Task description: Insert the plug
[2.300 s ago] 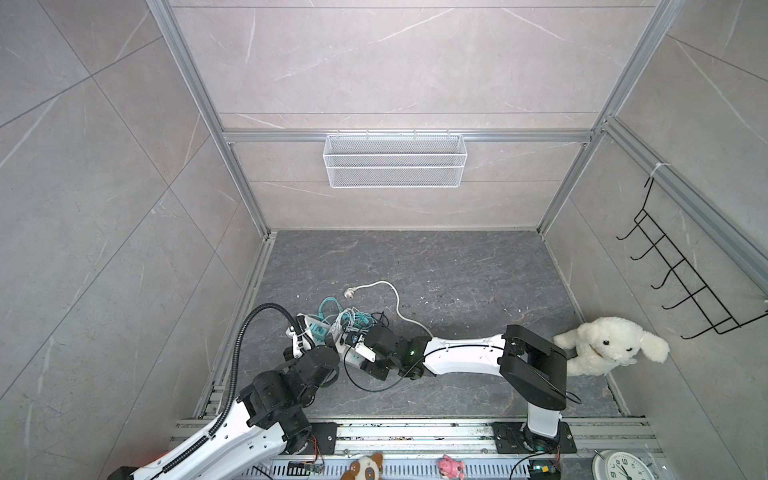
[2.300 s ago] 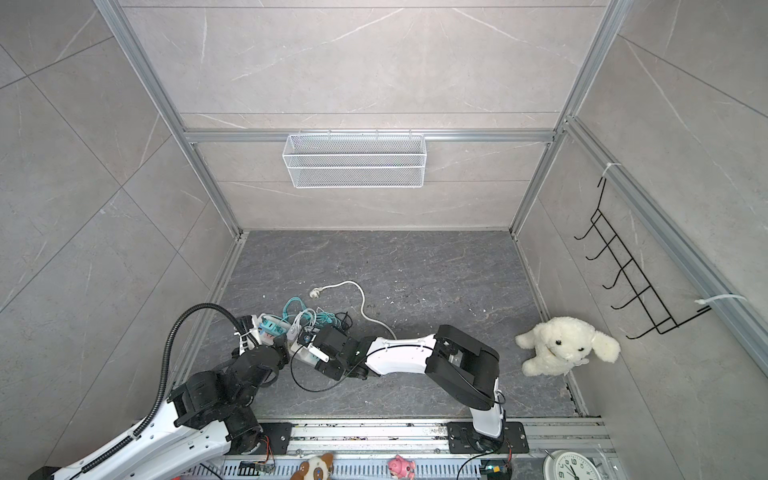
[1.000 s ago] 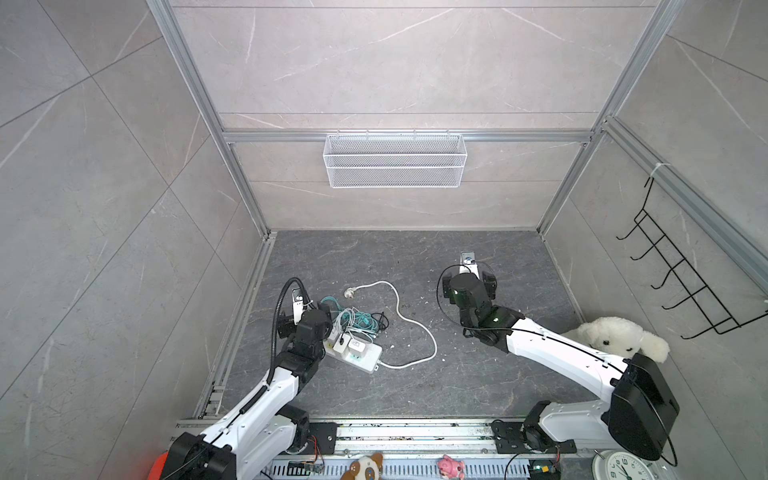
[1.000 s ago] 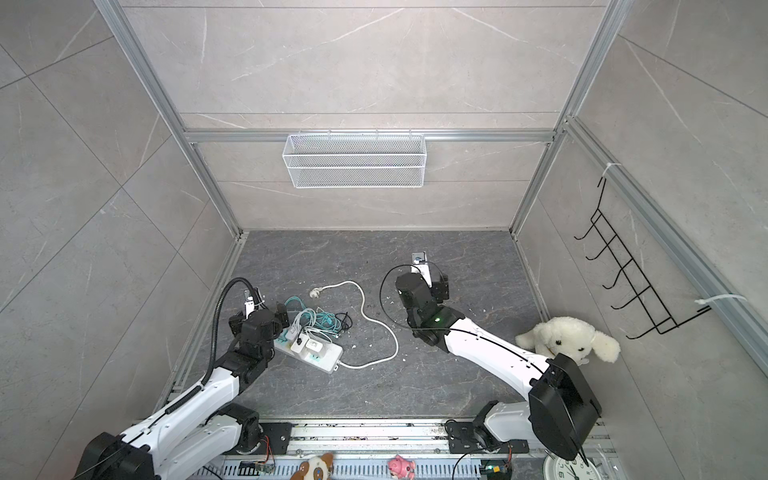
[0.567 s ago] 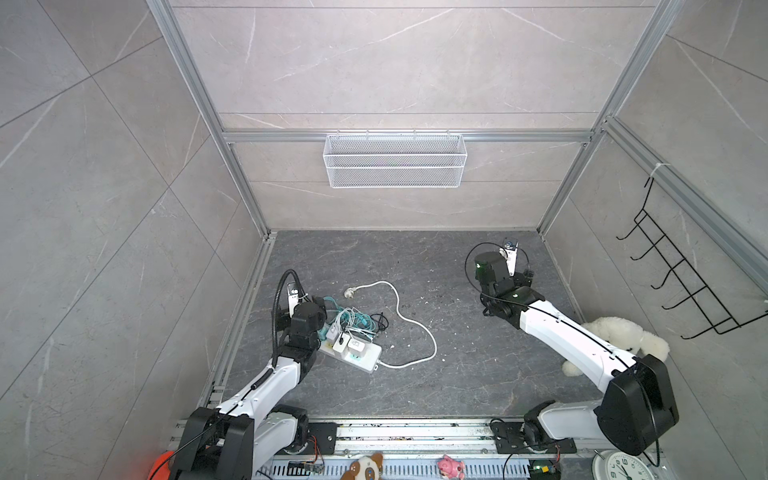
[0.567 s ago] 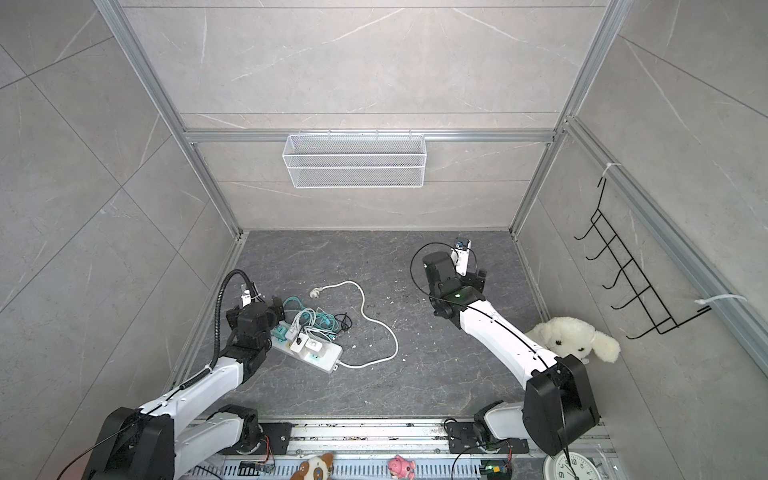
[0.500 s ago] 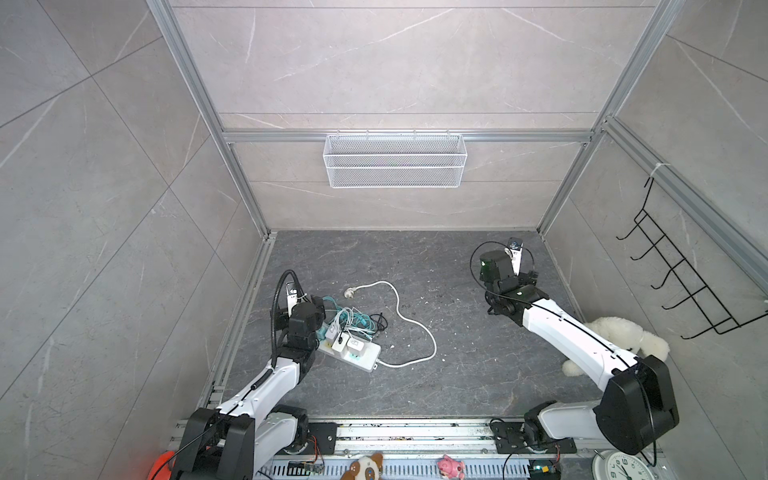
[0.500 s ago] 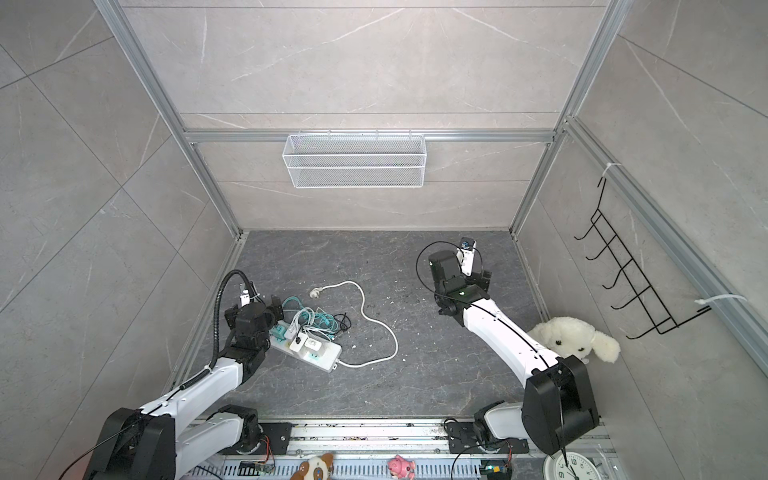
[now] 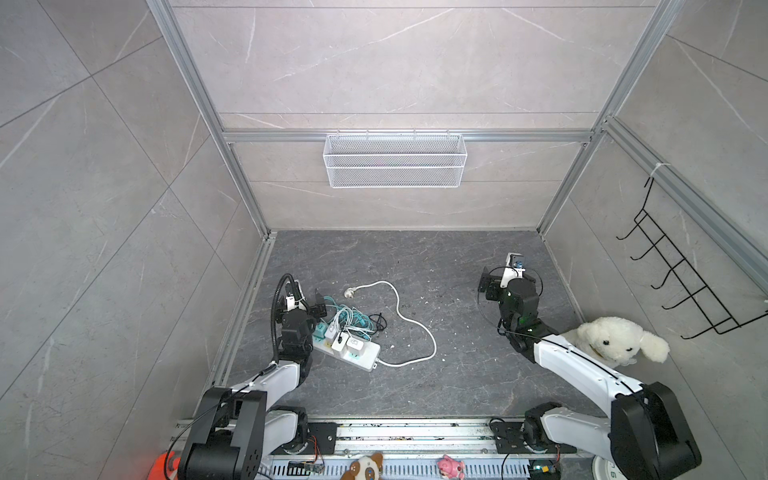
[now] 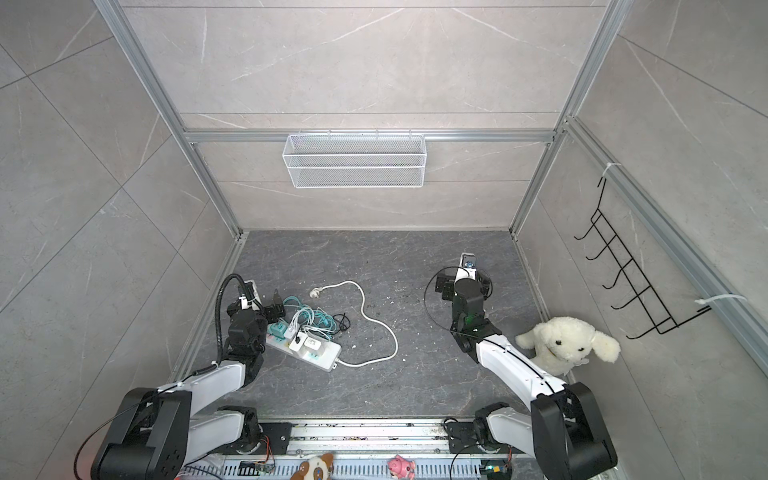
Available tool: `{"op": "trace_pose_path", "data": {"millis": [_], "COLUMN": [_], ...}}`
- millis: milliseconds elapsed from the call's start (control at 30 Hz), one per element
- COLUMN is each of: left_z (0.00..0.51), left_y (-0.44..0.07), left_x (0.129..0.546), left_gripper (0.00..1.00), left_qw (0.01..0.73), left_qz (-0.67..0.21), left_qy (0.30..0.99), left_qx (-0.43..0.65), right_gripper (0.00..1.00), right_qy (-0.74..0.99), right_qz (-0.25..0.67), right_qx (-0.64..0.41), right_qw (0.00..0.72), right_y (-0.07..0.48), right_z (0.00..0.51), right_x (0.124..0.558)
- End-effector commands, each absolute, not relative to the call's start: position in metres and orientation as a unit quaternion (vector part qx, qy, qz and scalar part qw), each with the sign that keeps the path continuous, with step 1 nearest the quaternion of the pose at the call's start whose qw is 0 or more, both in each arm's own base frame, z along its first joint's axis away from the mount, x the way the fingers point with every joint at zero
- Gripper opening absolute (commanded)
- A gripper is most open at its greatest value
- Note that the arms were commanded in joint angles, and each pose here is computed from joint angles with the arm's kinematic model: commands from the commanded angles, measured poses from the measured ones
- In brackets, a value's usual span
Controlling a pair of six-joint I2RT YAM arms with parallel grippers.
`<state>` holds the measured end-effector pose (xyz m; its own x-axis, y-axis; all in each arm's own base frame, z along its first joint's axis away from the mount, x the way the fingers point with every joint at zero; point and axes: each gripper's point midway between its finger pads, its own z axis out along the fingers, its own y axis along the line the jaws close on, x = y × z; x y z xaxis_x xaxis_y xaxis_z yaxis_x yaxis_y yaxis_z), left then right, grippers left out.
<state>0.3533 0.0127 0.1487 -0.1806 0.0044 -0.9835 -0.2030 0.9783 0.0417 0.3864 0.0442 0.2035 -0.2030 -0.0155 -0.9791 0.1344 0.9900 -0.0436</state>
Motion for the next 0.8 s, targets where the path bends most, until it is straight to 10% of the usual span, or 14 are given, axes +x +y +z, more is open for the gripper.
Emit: {"op": "trace_pose_path", "data": {"millis": [0,767], "left_z": [0.124,0.105], "left_y": [0.014,0.005], "left_x": [0.351,0.362], "left_gripper": [0.99,1.00], "left_qw": [0.612,0.615], "left_qz": [0.103,0.091], "left_qy": [0.783,0.783], "left_qx": [-0.029,-0.002], "right_gripper": [0.99,0.99], "right_qy": [0.744,0.754], "right_qz": [-0.063,-0.115], "right_qx": [0.018,0.008], "right_qw": [0.665,0.646], "right_y": [0.047,0.027], "right_z": [0.207,0.124], "right_x": [0.389,0.358]}}
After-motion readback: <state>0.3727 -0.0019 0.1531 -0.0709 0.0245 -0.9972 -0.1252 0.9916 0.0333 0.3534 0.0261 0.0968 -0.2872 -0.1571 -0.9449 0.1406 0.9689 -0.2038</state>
